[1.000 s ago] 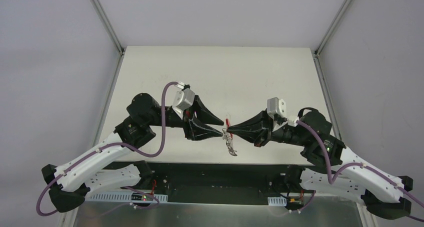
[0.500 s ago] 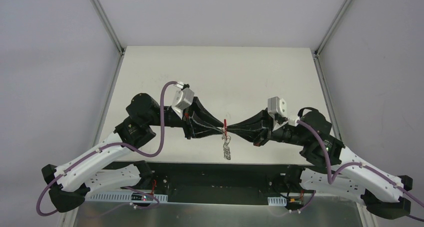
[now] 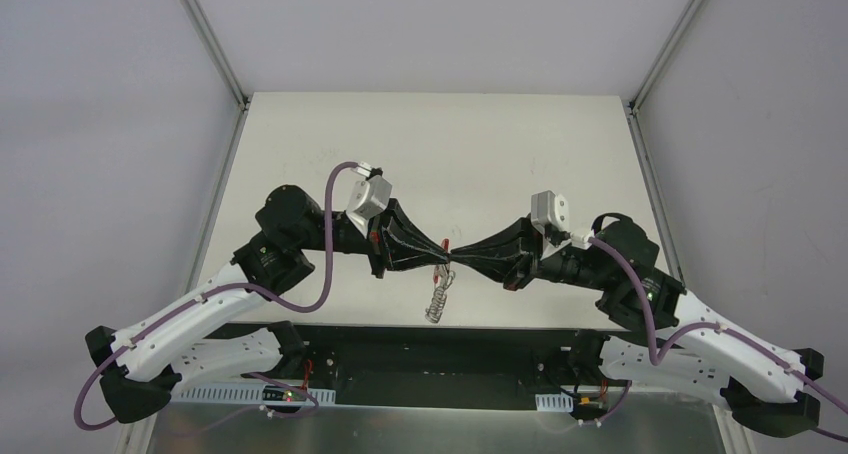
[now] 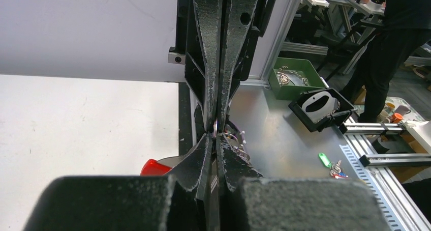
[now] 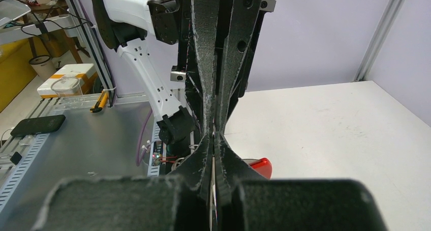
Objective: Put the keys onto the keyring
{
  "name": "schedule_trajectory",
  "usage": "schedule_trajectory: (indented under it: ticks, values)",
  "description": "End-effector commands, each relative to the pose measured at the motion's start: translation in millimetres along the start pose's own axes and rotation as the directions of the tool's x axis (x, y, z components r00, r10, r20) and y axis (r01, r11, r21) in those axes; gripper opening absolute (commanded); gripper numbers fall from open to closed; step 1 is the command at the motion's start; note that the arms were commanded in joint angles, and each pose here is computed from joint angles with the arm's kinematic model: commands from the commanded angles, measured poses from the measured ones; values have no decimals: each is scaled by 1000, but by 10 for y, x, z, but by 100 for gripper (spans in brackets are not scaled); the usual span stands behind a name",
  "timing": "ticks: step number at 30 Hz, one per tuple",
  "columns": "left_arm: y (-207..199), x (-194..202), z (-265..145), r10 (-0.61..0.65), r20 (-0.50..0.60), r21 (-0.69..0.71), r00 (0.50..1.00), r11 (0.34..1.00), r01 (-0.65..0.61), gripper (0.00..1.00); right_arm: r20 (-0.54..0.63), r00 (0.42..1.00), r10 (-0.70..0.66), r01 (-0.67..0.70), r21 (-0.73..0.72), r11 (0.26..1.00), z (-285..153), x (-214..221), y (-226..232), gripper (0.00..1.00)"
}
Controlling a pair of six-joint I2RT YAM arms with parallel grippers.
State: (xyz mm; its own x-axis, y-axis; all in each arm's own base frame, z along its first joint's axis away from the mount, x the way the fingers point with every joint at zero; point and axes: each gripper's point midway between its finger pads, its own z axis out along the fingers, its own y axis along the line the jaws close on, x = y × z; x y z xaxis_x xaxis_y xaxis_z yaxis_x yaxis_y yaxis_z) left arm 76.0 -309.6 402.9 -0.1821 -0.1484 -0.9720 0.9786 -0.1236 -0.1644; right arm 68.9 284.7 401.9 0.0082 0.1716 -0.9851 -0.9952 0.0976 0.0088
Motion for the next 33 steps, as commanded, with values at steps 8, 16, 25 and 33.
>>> schedule_trajectory:
  ticks: [8, 16, 25, 33]
  values:
    - [2, -40, -26, 5, -41, -39, 999, 999, -7, 0, -48, 999, 25, -24, 23, 999, -126, -172, 35, 7]
    - [64, 208, -53, -80, -218, -71, 973, 995, 66, 0, -422, 899, 113, -87, 82, 993, -370, 216, 32, 27]
    - [-10, 413, -78, -166, -386, -38, 907, 986, 164, 0, -567, 809, 158, -143, 71, 987, -291, 414, 56, 27]
    - [-24, 493, -102, -211, -454, -48, 865, 976, 212, 0, -567, 807, 168, -164, 58, 985, -208, 393, 55, 26]
